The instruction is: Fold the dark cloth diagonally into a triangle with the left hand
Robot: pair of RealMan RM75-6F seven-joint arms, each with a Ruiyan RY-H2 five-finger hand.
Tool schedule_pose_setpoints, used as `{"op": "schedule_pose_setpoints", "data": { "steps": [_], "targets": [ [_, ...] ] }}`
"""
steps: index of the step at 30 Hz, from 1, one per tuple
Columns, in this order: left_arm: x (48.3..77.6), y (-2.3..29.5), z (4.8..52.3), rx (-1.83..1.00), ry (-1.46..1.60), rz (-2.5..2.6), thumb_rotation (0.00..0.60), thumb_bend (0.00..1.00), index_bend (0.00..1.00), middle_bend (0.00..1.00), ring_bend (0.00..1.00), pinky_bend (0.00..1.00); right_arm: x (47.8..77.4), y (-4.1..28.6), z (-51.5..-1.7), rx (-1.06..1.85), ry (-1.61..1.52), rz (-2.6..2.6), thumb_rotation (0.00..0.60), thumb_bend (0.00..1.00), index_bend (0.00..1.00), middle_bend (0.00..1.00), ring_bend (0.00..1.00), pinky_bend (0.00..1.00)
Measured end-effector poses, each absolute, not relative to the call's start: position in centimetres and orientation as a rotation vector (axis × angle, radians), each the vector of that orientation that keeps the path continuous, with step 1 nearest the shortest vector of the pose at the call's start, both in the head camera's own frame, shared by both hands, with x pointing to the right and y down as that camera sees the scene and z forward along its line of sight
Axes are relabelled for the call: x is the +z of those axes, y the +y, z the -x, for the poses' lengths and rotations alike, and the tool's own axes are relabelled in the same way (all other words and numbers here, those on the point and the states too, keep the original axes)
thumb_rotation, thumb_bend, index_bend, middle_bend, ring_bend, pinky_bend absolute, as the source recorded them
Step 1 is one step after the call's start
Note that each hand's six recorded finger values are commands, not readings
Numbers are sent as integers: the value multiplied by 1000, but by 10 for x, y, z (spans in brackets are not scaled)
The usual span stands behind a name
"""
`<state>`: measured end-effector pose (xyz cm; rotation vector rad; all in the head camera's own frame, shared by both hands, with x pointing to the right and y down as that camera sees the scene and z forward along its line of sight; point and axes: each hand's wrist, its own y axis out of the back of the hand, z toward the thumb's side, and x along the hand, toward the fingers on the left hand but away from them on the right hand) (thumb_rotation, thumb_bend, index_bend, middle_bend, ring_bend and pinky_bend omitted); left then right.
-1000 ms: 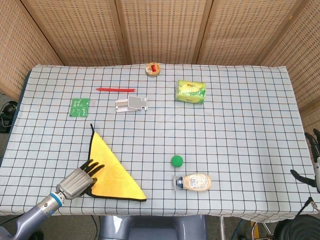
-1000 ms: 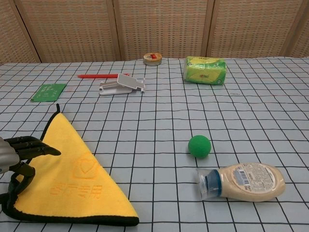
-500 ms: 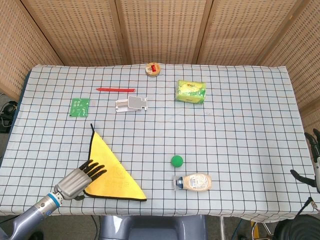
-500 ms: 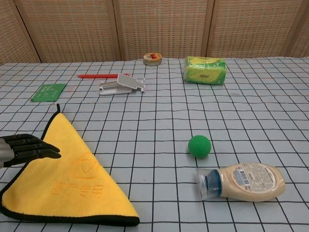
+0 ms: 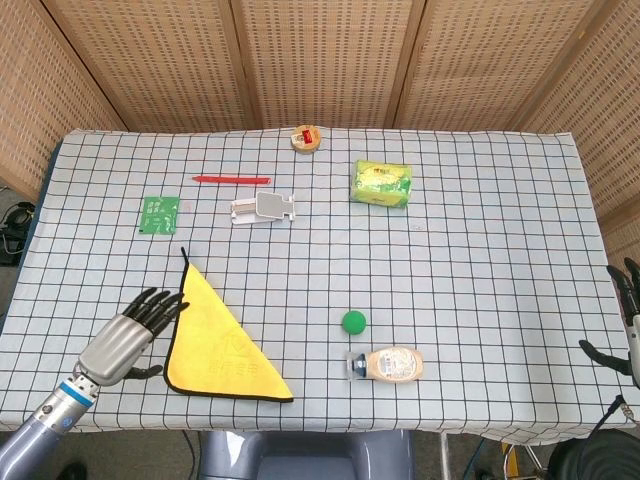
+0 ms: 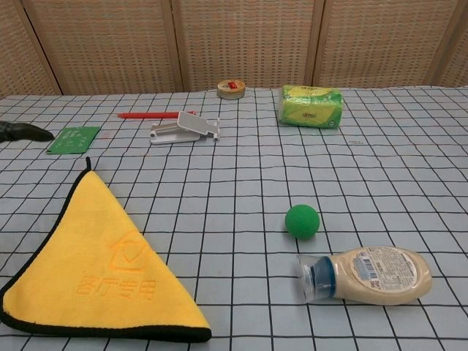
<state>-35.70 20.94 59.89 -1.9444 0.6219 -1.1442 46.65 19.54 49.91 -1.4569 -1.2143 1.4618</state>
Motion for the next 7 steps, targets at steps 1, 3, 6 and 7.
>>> {"op": "schedule_pose_setpoints", "data": {
  "steps": [1,3,6,7],
  "targets": [
    [595,207,361,-1159,667,1926,600,39,0,0,0,0,499,196,-466,1461,-1214,1457,600,0,113,0,0,0],
    [587,202,371,-1198,767,1877,600,39,0,0,0,0,499,196,-466,1460,-1211,1459,600,0,113,0,0,0],
    [575,200,389,-1274,890,1785,600,40,0,0,0,0,500,196,-466,1460,-1205,1463,600,0,113,0,0,0],
    [572,200,395,-1300,918,1754,600,40,0,0,0,0,501,196,-465,1461,-1204,1464,600,0,113,0,0,0]
  ]
}}
